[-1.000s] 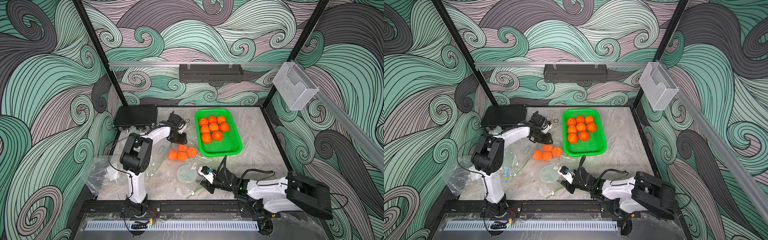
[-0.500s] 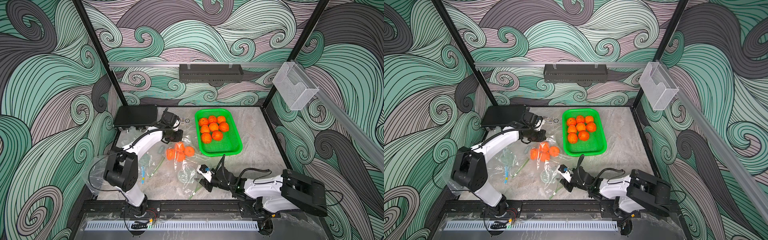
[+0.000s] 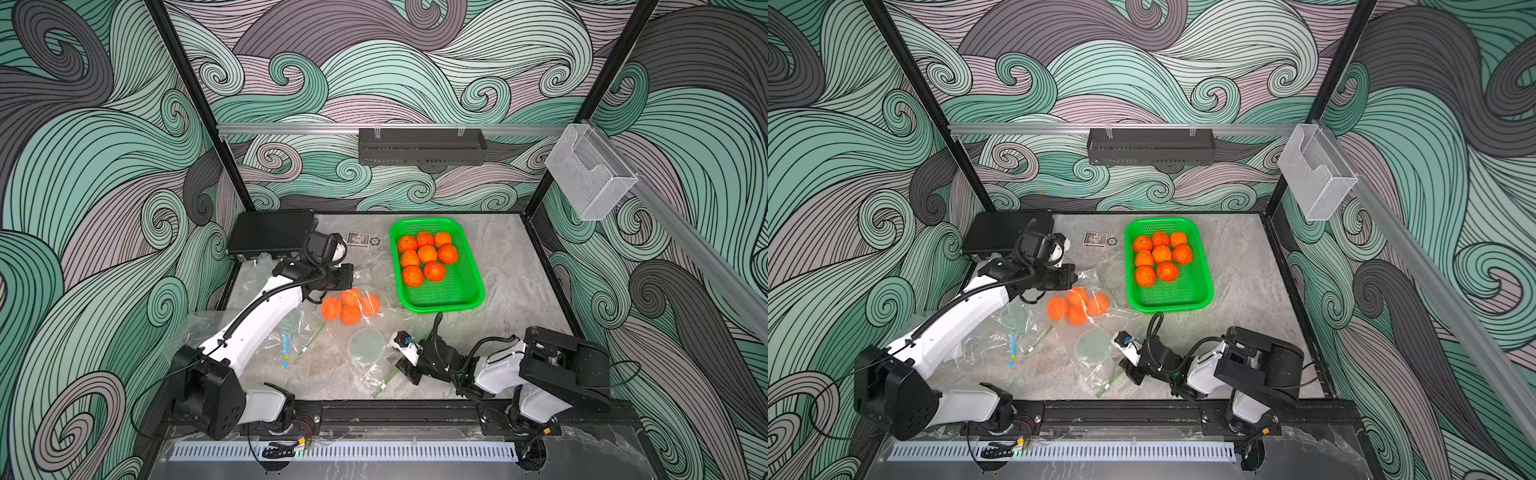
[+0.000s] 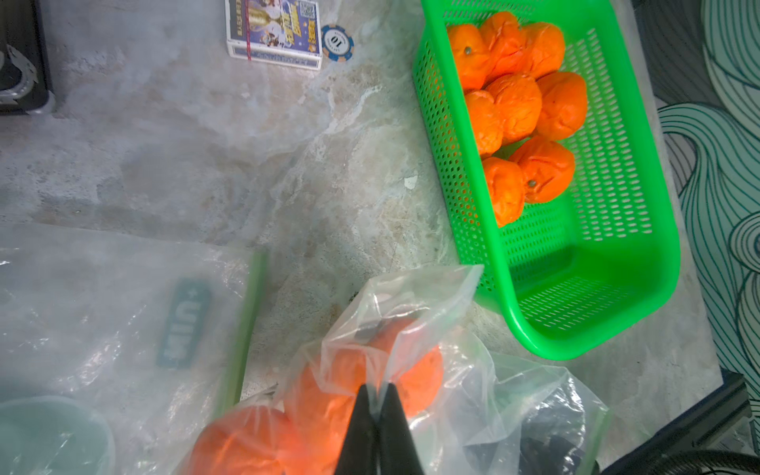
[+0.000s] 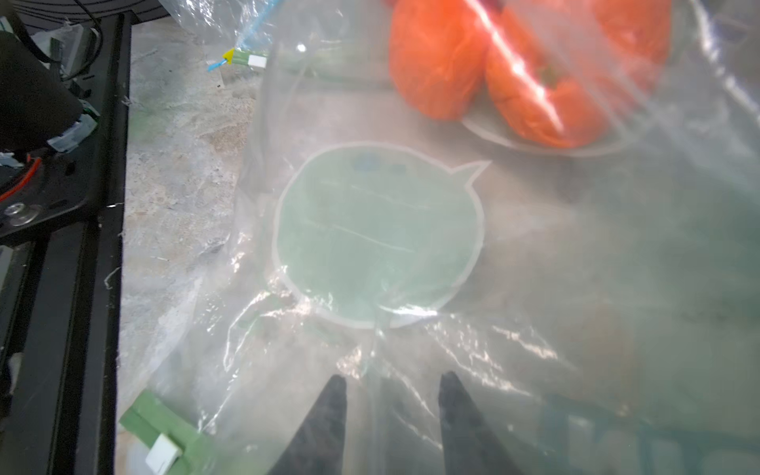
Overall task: Open the zip-top bag and take out the orange
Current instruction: Adjust the zipper food storage bag at the center of the board.
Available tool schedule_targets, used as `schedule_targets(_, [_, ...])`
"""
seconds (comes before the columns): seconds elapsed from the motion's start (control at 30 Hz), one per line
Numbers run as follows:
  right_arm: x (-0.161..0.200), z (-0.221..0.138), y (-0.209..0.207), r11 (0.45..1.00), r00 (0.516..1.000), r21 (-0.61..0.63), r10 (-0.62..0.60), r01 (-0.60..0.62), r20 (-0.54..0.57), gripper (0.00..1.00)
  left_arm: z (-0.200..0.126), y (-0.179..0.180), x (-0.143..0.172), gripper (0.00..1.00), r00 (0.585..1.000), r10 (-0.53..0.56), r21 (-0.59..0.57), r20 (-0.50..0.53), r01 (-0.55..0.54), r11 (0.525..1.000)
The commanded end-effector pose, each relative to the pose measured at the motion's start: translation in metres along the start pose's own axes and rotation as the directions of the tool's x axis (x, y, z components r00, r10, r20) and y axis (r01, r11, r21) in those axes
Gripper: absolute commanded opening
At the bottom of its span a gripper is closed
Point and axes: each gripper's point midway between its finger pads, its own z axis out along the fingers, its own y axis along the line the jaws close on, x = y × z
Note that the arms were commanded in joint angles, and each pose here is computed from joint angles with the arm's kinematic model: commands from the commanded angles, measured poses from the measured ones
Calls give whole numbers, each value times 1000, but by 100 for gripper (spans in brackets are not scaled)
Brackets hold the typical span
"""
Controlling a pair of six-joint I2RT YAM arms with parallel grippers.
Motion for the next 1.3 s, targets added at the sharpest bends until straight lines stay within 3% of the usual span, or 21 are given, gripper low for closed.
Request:
schedule_targets(0.0, [-16, 6, -7, 998, 997, 44, 35, -38, 65, 40, -18, -7, 7, 0, 1000, 8, 24, 3, -8, 1000])
schedule_targets(0.23, [-4, 21, -14, 994, 995, 58, 89, -92, 55, 40, -31, -21, 20, 0, 998, 37, 139, 52, -44, 989])
schedule_targets(0.43, [0, 21, -9, 990, 987, 17, 135, -137, 91, 44, -27, -12, 23, 0, 996, 44, 106, 79, -53, 993])
schedule_targets(0.53, [-3, 18, 2, 991, 985, -48, 128, -123, 116, 49, -18, 4, 19, 0, 995, 33, 17, 91, -35, 999])
schedule_targets(0.67, [-7, 14, 13, 988, 983, -109, 120, -105, 141, 59, 3, 30, 20, 0, 1000, 24, -133, 15, -22, 991])
schedule_targets(0.83, [-14, 12, 12, 993, 984, -98, 74, -59, 164, 65, 33, 50, 36, 0, 982, -57, -255, -178, 10, 967])
schedule_targets(1.27, [-28, 26, -11, 999, 993, -12, 33, -31, 114, 75, 91, 79, 73, 0, 912, -175, -321, -370, 51, 946])
